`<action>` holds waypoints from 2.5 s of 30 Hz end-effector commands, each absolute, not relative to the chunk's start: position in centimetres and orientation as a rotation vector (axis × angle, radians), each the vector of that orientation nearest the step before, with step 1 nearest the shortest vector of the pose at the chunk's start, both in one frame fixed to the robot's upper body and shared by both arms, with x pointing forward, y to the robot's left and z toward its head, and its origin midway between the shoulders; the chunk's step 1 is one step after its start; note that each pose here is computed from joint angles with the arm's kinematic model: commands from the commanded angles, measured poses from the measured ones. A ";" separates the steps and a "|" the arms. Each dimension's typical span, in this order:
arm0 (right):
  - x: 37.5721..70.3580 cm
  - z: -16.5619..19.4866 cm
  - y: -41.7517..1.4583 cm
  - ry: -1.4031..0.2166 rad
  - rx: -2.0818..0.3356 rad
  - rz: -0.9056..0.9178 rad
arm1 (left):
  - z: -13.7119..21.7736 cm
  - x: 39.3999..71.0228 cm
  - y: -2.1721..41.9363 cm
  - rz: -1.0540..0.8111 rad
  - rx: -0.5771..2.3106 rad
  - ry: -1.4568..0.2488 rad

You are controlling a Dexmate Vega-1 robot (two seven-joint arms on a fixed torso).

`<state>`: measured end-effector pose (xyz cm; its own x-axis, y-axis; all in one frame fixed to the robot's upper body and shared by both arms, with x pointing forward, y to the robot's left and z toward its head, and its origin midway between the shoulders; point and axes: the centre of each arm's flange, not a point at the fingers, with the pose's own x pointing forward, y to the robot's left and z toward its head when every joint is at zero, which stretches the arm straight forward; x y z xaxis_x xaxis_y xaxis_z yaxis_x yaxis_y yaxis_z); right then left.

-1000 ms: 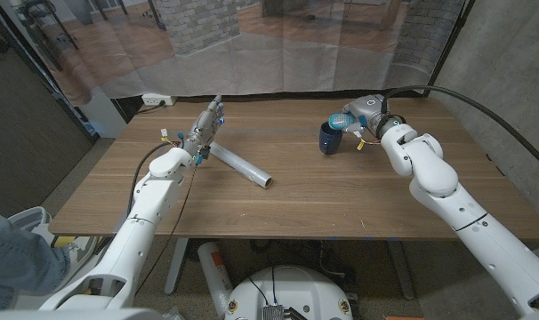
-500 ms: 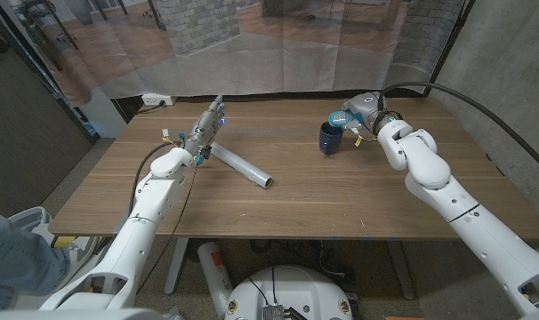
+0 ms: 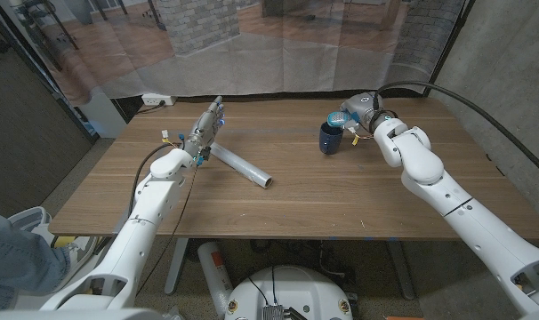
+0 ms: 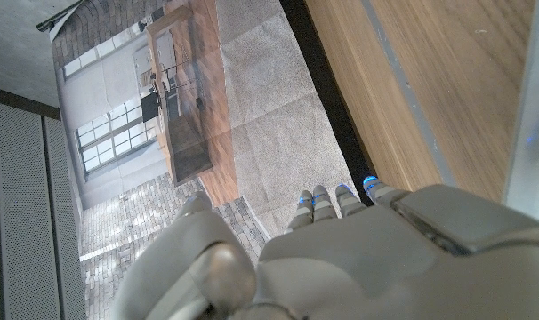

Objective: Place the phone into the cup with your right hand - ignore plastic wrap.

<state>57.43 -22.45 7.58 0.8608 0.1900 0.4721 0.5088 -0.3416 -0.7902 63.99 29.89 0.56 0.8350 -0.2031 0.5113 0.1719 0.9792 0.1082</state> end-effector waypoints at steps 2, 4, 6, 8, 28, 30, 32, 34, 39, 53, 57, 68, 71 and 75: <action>58.5 7.4 -22.5 -0.511 -1.938 -0.352 | 0.3 63.6 30.0 -0.183 0.073 -0.536; 58.5 7.3 -22.3 -0.516 -1.957 -0.362 | 0.3 63.5 29.9 -0.187 0.079 -0.534; 58.7 7.2 -22.3 -0.513 -1.949 -0.350 | 0.2 63.5 29.9 -0.184 0.074 -0.536; 58.8 7.0 -22.2 -0.511 -1.966 -0.354 | 0.1 63.4 30.0 -0.184 0.067 -0.535; 58.5 6.7 -22.6 -0.481 -2.025 -0.363 | -0.3 63.7 29.8 -0.187 0.060 -0.526; 58.6 6.6 -22.6 -0.467 -2.056 -0.362 | -0.3 63.7 29.7 -0.190 0.065 -0.525; 58.5 6.6 -22.5 -0.460 -2.049 -0.358 | -0.4 63.7 29.7 -0.191 0.063 -0.524; 58.6 6.6 -22.4 -0.446 -2.059 -0.348 | -0.5 63.7 29.7 -0.190 0.062 -0.526; 58.6 6.6 -22.3 -0.430 -2.047 -0.352 | -0.6 63.7 29.7 -0.191 0.056 -0.526; 58.4 6.8 -21.7 -0.437 -2.066 -0.389 | -1.1 63.9 29.7 -0.193 0.053 -0.515; 58.3 6.8 -21.0 -0.437 -2.080 -0.395 | -1.2 64.0 29.7 -0.197 0.045 -0.519; 57.8 7.1 -20.1 -0.448 -2.103 -0.397 | -1.2 64.3 29.9 -0.203 0.045 -0.519; 57.7 7.2 -20.0 -0.444 -2.101 -0.389 | -1.3 64.4 29.9 -0.205 0.040 -0.519; 57.8 7.1 -20.0 -0.425 -2.121 -0.390 | -1.4 64.6 30.0 -0.209 0.040 -0.519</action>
